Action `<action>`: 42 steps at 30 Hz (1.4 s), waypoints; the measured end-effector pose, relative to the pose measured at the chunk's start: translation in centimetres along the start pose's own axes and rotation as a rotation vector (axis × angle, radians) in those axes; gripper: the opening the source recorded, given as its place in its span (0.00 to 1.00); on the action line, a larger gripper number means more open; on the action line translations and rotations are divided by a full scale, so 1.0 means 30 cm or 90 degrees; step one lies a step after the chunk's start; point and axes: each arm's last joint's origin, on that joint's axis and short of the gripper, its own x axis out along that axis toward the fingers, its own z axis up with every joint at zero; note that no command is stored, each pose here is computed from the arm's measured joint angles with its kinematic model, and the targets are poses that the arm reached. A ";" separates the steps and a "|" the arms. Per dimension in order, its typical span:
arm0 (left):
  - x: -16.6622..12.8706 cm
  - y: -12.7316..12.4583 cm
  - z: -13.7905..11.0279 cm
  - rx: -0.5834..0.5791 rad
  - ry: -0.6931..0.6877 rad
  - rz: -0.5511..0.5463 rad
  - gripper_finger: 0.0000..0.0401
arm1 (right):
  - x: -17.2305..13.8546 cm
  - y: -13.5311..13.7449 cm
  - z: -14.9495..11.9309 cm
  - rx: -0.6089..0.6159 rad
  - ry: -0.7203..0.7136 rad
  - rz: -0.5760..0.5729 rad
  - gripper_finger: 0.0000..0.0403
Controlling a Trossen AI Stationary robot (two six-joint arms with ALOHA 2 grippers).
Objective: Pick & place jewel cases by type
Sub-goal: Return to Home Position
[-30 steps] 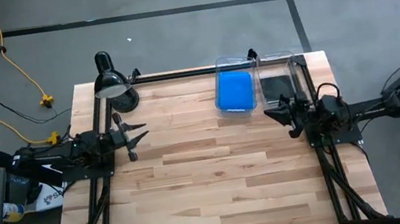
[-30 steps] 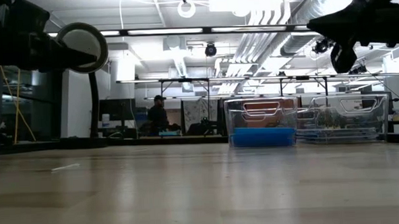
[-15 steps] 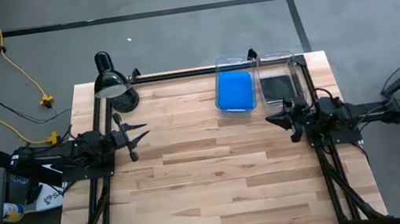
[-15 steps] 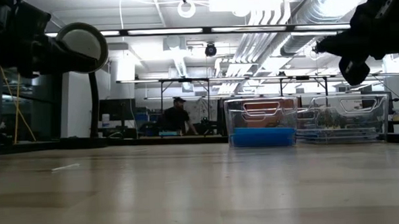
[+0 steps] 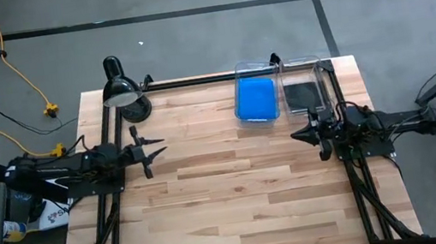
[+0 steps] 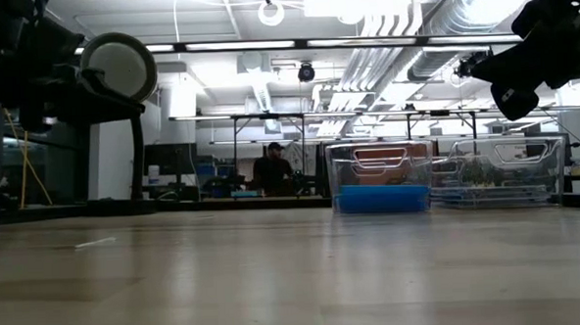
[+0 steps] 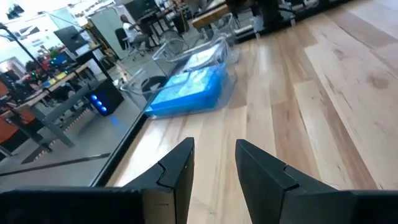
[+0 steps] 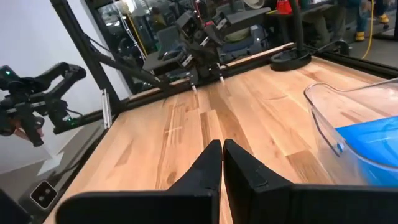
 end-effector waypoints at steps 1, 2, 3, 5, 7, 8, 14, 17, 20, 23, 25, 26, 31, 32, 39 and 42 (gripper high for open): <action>0.002 -0.001 -0.002 0.001 0.004 -0.002 0.29 | 0.001 0.000 -0.001 0.000 0.003 -0.001 0.00; 0.003 -0.003 -0.003 0.002 0.008 -0.003 0.29 | 0.002 -0.001 -0.002 0.000 0.005 -0.002 0.00; 0.004 -0.004 -0.004 0.002 0.011 -0.005 0.29 | 0.003 -0.001 -0.003 0.000 0.007 -0.002 0.00; 0.006 -0.005 -0.006 0.002 0.016 -0.007 0.29 | 0.005 -0.001 -0.005 0.000 0.012 -0.004 0.00; 0.008 -0.006 -0.007 0.004 0.020 -0.008 0.29 | 0.007 -0.002 -0.007 0.000 0.018 -0.006 0.00; 0.008 -0.007 -0.008 0.004 0.021 -0.009 0.29 | 0.008 -0.003 -0.008 0.000 0.021 -0.007 0.00; 0.009 -0.007 -0.008 0.009 0.022 -0.008 0.29 | 0.011 -0.004 -0.011 0.000 0.029 -0.009 0.00; 0.009 -0.007 -0.008 0.009 0.022 -0.007 0.29 | 0.011 -0.003 -0.009 0.004 0.024 -0.008 0.00; 0.009 -0.007 -0.008 0.008 0.022 -0.007 0.29 | 0.012 -0.002 -0.006 0.005 0.015 -0.005 0.00; 0.009 -0.007 -0.008 0.006 0.022 -0.007 0.29 | 0.012 -0.002 -0.006 0.005 0.013 -0.004 0.00; 0.009 -0.007 -0.008 0.006 0.021 -0.007 0.29 | 0.012 -0.001 -0.005 0.005 0.011 -0.003 0.00; 0.009 -0.007 -0.008 0.006 0.021 -0.007 0.29 | 0.012 -0.001 -0.004 0.005 0.011 -0.003 0.00; 0.009 -0.007 -0.008 0.006 0.022 -0.007 0.29 | 0.012 -0.001 -0.004 0.005 0.010 -0.003 0.00; 0.009 -0.007 -0.008 0.006 0.021 -0.007 0.29 | 0.012 -0.001 -0.004 0.005 0.009 -0.003 0.00; 0.009 -0.007 -0.008 0.006 0.021 -0.007 0.29 | 0.012 -0.001 -0.003 0.005 0.007 -0.002 0.00; 0.009 -0.007 -0.008 0.006 0.021 -0.007 0.29 | 0.012 -0.001 -0.002 0.005 0.007 -0.002 0.00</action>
